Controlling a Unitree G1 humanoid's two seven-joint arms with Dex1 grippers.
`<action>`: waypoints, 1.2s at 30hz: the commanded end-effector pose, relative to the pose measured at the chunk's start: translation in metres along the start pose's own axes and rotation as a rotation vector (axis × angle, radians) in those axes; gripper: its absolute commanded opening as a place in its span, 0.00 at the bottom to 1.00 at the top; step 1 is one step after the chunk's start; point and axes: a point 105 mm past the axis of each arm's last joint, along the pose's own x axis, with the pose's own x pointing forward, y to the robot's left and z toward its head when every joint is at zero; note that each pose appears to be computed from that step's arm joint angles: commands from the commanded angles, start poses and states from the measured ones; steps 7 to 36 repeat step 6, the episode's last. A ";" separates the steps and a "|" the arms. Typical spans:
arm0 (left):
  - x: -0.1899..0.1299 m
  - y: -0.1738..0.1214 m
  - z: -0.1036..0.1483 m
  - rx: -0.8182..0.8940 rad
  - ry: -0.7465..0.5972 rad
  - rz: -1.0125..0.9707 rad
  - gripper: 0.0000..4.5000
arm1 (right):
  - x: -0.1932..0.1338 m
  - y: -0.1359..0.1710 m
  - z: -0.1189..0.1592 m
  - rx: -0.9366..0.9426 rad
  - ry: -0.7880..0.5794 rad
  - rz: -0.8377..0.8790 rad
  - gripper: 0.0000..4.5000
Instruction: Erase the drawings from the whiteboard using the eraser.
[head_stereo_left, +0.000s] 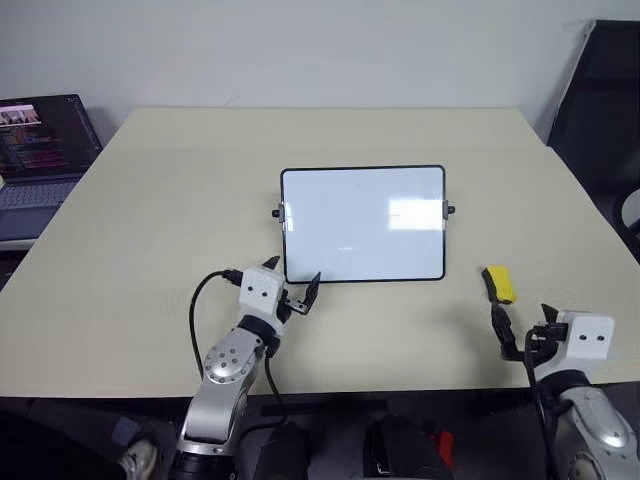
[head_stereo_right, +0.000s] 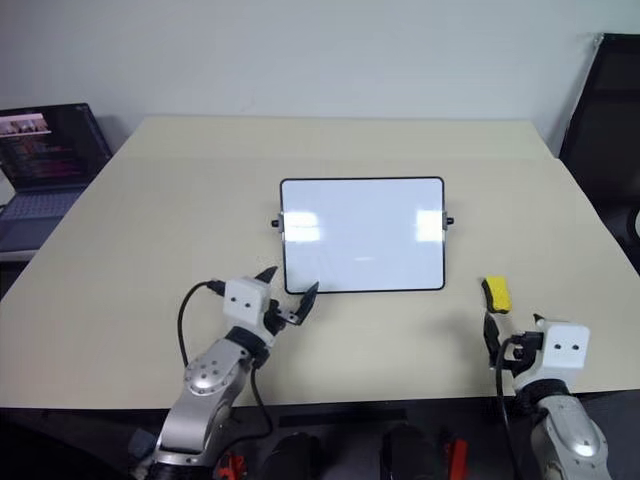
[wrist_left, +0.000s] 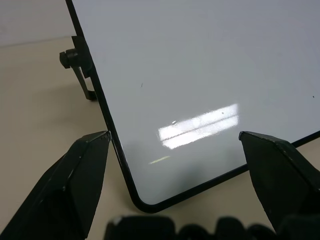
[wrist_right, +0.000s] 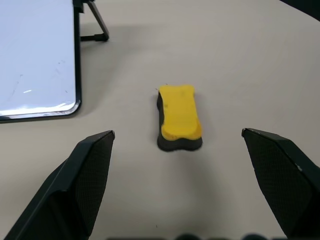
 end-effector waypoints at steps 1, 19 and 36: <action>-0.006 -0.003 0.011 0.010 -0.049 0.003 1.00 | -0.004 0.008 0.008 0.010 -0.056 0.007 0.99; -0.006 -0.002 0.011 0.011 -0.045 0.009 1.00 | -0.004 0.013 0.009 0.021 -0.060 0.004 0.99; -0.006 -0.002 0.011 0.011 -0.045 0.009 1.00 | -0.004 0.013 0.009 0.021 -0.060 0.004 0.99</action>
